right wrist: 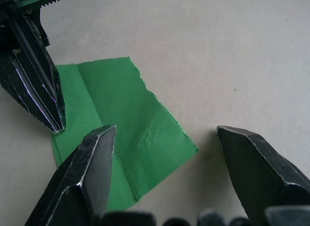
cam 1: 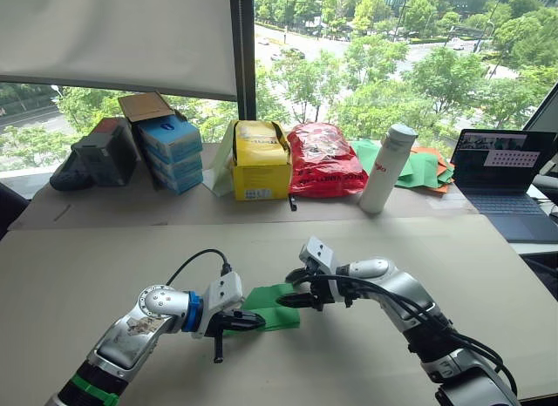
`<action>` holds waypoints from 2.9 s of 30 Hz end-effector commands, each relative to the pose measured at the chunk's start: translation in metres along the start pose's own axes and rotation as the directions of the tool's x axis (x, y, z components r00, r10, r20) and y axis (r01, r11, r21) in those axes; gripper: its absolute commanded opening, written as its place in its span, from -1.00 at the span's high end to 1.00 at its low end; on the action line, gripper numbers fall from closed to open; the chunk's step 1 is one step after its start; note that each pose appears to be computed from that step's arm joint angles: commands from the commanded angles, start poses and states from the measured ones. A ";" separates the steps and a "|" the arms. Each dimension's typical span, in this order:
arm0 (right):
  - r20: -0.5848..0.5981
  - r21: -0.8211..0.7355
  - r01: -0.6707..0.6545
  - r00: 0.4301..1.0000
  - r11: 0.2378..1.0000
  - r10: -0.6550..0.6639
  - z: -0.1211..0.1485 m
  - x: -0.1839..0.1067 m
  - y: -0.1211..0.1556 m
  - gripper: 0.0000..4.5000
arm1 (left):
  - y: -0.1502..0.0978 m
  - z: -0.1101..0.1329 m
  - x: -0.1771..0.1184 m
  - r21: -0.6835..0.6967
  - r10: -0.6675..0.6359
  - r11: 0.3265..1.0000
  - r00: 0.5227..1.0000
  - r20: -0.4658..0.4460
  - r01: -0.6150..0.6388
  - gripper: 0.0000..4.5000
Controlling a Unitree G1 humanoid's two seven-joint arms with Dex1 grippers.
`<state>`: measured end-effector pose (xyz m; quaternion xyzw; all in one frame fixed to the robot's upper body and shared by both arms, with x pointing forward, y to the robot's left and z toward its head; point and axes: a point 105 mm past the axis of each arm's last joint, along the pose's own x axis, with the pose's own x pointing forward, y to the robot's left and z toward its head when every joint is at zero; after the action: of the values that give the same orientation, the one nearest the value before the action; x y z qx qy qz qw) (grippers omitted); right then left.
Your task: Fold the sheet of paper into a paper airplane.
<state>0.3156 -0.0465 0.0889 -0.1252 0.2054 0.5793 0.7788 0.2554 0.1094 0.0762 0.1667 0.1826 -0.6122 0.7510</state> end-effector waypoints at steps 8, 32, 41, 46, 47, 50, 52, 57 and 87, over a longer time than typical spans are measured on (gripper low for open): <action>0.054 -0.008 -0.025 0.998 1.000 0.026 0.004 -0.002 0.004 0.53 | -0.002 0.009 -0.001 0.049 -0.004 0.999 1.000 0.013 0.004 1.00; 0.210 -0.040 0.095 0.974 0.995 -0.084 0.010 -0.026 0.026 0.99 | -0.006 0.004 -0.005 0.039 -0.019 0.999 1.000 -0.005 0.019 1.00; 0.170 0.065 0.158 0.971 0.985 -0.167 -0.002 -0.031 0.015 0.80 | -0.007 0.003 -0.008 0.042 -0.029 0.999 0.999 -0.017 0.030 1.00; 0.082 0.087 0.124 0.988 0.988 -0.132 -0.013 -0.033 0.014 0.12 | -0.012 0.005 -0.008 0.057 -0.056 0.997 0.998 -0.020 0.057 1.00; 0.068 0.086 0.113 0.991 0.990 -0.119 -0.015 -0.033 0.014 -0.01 | -0.014 0.003 -0.008 0.061 -0.061 0.996 0.998 -0.027 0.063 1.00; 0.057 0.101 0.106 0.992 0.989 -0.112 -0.016 -0.030 0.012 -0.01 | -0.019 -0.002 -0.009 0.069 -0.073 0.995 0.996 -0.050 0.077 1.00; 0.064 0.109 0.105 0.992 0.988 -0.113 -0.015 -0.029 0.011 -0.01 | -0.021 -0.004 -0.009 0.074 -0.079 0.994 0.995 -0.060 0.084 1.00; 0.073 0.114 0.068 0.994 0.991 -0.076 -0.013 -0.021 0.014 -0.01 | -0.021 -0.012 -0.012 0.083 -0.062 0.994 0.994 -0.090 0.069 1.00; 0.130 0.206 -0.101 0.989 0.973 0.075 -0.011 -0.003 0.027 -0.01 | -0.020 -0.022 -0.013 0.102 -0.052 0.993 0.992 -0.111 0.064 1.00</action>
<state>0.2907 -0.0491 0.0776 -0.0039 0.2269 0.5824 0.7806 0.2332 0.1225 0.0694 0.2270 0.1796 -0.6380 0.7136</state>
